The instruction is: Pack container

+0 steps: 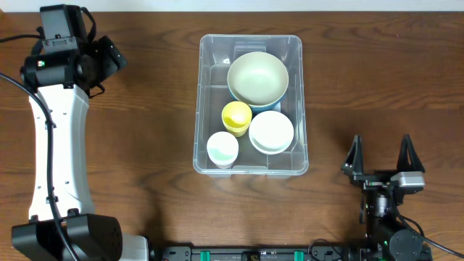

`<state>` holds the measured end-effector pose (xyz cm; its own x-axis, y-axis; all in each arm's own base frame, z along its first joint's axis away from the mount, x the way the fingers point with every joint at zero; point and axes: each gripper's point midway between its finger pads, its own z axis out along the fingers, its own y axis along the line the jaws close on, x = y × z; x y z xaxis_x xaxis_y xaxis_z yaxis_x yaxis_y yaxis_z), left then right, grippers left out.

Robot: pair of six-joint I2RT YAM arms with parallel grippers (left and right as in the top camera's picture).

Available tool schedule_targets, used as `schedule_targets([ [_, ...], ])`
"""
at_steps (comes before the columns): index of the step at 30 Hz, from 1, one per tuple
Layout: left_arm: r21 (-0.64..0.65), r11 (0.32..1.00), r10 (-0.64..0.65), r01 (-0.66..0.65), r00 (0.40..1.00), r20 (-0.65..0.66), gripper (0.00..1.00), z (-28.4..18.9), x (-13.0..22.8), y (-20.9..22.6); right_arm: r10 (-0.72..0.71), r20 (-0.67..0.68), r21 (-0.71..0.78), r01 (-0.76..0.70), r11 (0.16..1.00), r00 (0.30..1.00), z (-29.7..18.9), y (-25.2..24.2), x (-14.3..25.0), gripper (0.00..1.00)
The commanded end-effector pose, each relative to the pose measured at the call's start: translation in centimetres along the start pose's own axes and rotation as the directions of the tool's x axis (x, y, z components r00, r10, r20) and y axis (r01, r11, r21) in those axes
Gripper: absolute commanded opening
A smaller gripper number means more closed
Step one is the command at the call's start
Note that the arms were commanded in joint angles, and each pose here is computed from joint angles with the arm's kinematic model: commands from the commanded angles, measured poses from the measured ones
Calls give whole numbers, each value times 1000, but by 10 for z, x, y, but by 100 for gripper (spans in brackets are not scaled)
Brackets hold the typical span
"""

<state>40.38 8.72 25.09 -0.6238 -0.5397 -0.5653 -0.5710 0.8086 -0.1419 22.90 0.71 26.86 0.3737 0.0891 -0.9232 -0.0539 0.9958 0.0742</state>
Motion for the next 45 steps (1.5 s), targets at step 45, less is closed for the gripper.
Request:
schedule_targets([
  [45, -17, 1000, 1, -1, 1000, 4, 98, 2, -3, 3, -130, -438, -71, 110, 991, 890, -26, -1, 110, 99],
])
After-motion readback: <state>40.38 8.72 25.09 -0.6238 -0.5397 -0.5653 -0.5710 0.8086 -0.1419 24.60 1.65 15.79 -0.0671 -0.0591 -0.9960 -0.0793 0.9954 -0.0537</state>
